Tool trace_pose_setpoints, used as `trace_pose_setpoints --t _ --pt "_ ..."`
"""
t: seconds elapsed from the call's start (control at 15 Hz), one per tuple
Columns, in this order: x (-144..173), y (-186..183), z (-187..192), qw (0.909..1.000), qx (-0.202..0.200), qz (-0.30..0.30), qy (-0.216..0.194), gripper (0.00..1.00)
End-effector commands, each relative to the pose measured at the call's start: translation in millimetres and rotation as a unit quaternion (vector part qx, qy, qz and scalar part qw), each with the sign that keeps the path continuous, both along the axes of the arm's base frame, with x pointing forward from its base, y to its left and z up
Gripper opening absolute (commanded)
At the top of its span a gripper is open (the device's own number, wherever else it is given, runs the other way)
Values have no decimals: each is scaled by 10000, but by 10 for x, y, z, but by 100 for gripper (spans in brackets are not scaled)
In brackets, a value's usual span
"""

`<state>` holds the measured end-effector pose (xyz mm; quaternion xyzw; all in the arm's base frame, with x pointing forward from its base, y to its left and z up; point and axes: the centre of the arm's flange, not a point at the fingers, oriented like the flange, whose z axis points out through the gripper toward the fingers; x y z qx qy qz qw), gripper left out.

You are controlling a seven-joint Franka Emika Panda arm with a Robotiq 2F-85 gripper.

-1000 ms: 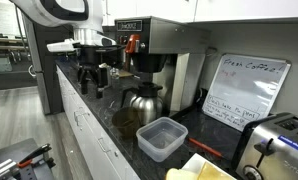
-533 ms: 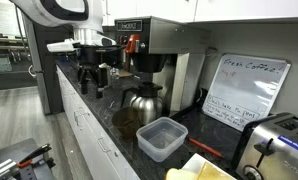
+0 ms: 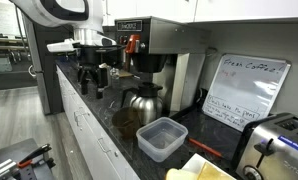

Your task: Put a slice of bread in the tupperware

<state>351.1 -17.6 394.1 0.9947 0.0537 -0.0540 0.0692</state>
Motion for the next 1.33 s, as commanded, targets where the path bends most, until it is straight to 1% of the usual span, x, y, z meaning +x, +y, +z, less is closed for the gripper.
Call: trace_pose_setpoints --t 0.0,0.13,0.27,0.4,0.47,0.53,0.73,1.2,1.27 --pt "-114 -240 19 9992 -346 -208 19 100" --pt "-203 -464 51 9969 -650 -443 -2 100" --pt "-293 -716 94 9923 -991 -746 -20 100" --pt "-350 -971 138 9829 -1328 -1267 -156 100" --pt "-290 -863 135 9896 -1077 -950 -84 100" --pt "-314 -918 153 9885 -1103 -1028 -106 100" --pt "-294 -857 141 9893 -1101 -949 -102 100" --pt "-292 -854 137 9895 -1096 -943 -98 100" --pt "-295 -949 118 9862 -1251 -1078 -99 100"
